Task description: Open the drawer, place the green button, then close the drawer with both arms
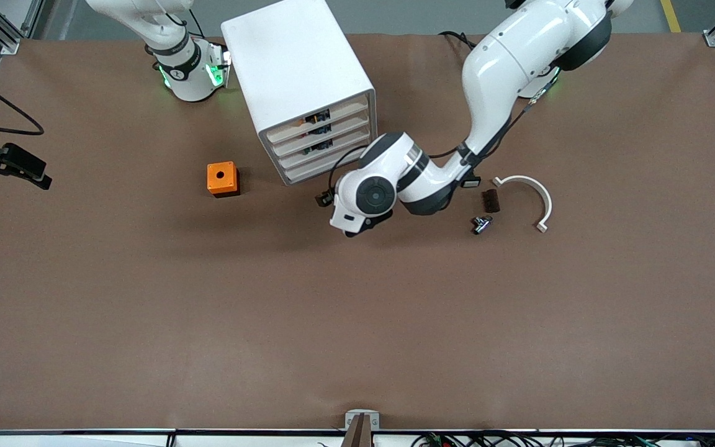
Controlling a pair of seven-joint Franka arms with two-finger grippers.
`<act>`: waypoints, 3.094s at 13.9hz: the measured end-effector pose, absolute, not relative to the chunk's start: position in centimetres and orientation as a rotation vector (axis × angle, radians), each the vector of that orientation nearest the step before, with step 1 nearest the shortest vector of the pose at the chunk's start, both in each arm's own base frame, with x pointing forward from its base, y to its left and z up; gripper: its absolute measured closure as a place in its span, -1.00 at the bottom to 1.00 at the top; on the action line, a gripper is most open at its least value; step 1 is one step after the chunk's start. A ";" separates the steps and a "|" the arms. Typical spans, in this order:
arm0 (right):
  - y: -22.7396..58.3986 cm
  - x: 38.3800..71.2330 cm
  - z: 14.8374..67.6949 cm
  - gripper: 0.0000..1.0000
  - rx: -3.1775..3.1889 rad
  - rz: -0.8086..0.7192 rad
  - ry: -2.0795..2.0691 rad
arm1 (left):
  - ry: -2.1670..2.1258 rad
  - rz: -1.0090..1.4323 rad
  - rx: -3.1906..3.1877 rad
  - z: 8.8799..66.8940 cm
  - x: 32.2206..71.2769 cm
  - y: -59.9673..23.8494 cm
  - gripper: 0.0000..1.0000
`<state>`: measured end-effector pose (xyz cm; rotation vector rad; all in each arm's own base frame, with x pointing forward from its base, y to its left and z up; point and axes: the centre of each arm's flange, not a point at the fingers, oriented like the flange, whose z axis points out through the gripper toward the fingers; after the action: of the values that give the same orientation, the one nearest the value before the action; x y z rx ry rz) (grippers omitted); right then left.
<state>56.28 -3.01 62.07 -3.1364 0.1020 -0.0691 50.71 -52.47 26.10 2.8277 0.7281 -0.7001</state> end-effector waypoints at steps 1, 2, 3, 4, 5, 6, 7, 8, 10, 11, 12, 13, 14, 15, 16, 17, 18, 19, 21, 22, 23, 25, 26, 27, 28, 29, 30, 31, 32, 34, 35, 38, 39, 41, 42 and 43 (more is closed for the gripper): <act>-3.0 56.3 62.1 -1.00 -3.136 -0.069 0.102 | 0.748 -0.643 2.826 27.5 52.4 -51.0 -1.00; -3.0 56.3 62.1 -1.00 -3.136 -0.070 0.102 | 0.769 -0.598 2.817 29.1 54.1 -49.2 -1.00; -3.0 56.3 62.1 -1.00 -3.136 -0.070 0.102 | 0.758 -0.568 2.816 30.9 55.8 -47.2 -1.00; -3.0 56.3 62.1 -1.00 -3.136 -0.071 0.102 | 0.710 -0.547 2.829 33.2 57.2 -44.7 -1.00; -3.0 56.3 62.1 -1.00 -3.136 -0.071 0.102 | 0.650 -0.530 2.848 35.7 58.3 -42.2 -1.00; -3.0 56.3 62.2 -1.00 -3.136 -0.072 0.102 | 0.593 -0.518 2.869 38.1 59.2 -39.5 -1.00; -3.0 56.3 62.2 -1.00 -3.136 -0.072 0.103 | 0.549 -0.510 2.888 40.5 59.8 -36.8 -1.00; -3.0 56.3 62.2 -1.00 -3.136 -0.072 0.103 | 0.518 -0.509 2.905 42.4 60.3 -34.2 -1.00; -3.0 56.3 62.2 -1.00 -3.136 -0.071 0.103 | 0.450 -0.523 2.930 44.7 60.8 -30.2 -1.00; -3.1 56.3 62.2 -1.00 -3.136 -0.071 0.104 | 0.399 -0.543 2.945 45.3 60.8 -28.5 -1.00; -3.1 56.3 62.2 -1.00 -3.136 -0.071 0.104 | 0.350 -0.562 2.958 45.8 60.9 -26.9 -1.00; -3.1 56.2 62.2 -1.00 -3.136 -0.070 0.104 | 0.307 -0.570 2.967 46.4 61.1 -25.1 -1.00; -3.1 56.2 62.2 -1.00 -3.136 -0.070 0.104 | 0.275 -0.570 2.967 47.0 61.4 -23.3 -1.00; -3.1 56.2 62.2 -1.00 -3.136 -0.070 0.105 | 0.252 -0.562 2.964 47.6 61.7 -21.4 -1.00; -3.1 56.2 62.1 -1.00 -3.136 -0.069 0.105 | 0.229 -0.555 2.961 48.2 61.8 -20.0 -1.00; -3.1 56.2 62.1 -1.00 -3.136 -0.069 0.105 | 0.206 -0.546 2.963 48.8 61.9 -18.9 -1.00; -3.1 56.2 62.1 -1.00 -3.136 -0.069 0.105 | 0.190 -0.534 2.972 49.4 61.8 -18.0 -1.00; -3.1 56.2 62.1 -1.00 -3.136 -0.068 0.105 | 0.173 -0.519 2.982 50.2 61.7 -17.2 -1.00; -3.1 56.2 62.1 -1.00 -3.136 -0.068 0.105 | 0.144 -0.496 3.007 52.0 61.1 -15.8 -1.00; -3.1 56.2 62.1 -1.00 -3.136 -0.068 0.106 | 0.126 -0.493 3.025 52.8 60.7 -15.2 -1.00; -3.1 56.2 62.1 -1.00 -3.136 -0.068 0.106 | 0.110 -0.490 3.042 53.4 60.2 -14.5 -1.00; -3.1 56.2 62.1 -1.00 -3.136 -0.067 0.106 | 0.081 -0.479 3.067 54.2 59.2 -12.5 -1.00; -3.1 56.2 62.1 -1.00 -3.136 -0.067 0.106 | 0.069 -0.477 3.072 54.5 58.7 -11.3 -1.00; -3.1 56.2 62.1 -1.00 -3.136 -0.067 0.106 | 0.063 -0.479 3.075 54.7 58.1 -10.1 -1.00; -3.1 56.2 62.1 -1.00 -3.136 -0.067 0.106 | 0.067 -0.477 3.077 54.8 57.5 -8.9 -1.00; -3.1 56.2 62.1 -1.00 -3.136 -0.067 0.106 | 0.077 -0.457 3.081 54.9 56.9 -7.9 -1.00; -3.1 56.2 62.1 -1.00 -3.136 -0.067 0.106 | 0.090 -0.424 3.084 54.7 56.3 -7.1 -1.00; -3.1 56.2 62.1 -1.00 -3.136 -0.067 0.106 | 0.093 -0.381 3.088 54.6 55.6 -6.5 -1.00; -3.1 56.2 62.1 -1.00 -3.136 -0.067 0.106 | 0.072 -0.342 3.091 54.3 54.8 -6.0 -1.00; -3.1 56.2 62.1 -1.00 -3.136 -0.067 0.106 | 0.030 -0.278 3.092 54.1 53.5 -5.0 -1.00; -3.1 56.2 62.1 -1.00 -3.136 -0.067 0.106 | 0.026 -0.230 3.093 54.3 53.4 -4.6 -1.00; -3.2 56.2 62.1 -1.00 -3.136 -0.067 0.107 | 0.041 -0.050 3.092 55.9 54.6 -3.7 -1.00; -3.2 56.2 62.1 -1.00 -3.136 -0.067 0.107 | 0.042 -0.014 3.090 56.6 55.0 -3.7 -1.00; -3.2 56.2 62.1 -1.00 -3.136 -0.067 0.107 | 0.043 0.047 3.086 58.1 56.1 -3.6 -1.00; -3.2 56.2 62.1 -1.00 -3.136 -0.067 0.107 | 0.050 0.074 3.084 58.9 56.6 -3.3 -1.00; -3.2 56.2 62.1 -1.00 -3.136 -0.067 0.107 | 0.053 0.100 3.081 59.6 56.9 -3.0 -1.00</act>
<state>56.23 -3.19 62.09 -3.1363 0.1072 -0.0669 56.91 -3.03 59.63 3.0815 0.0533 0.1002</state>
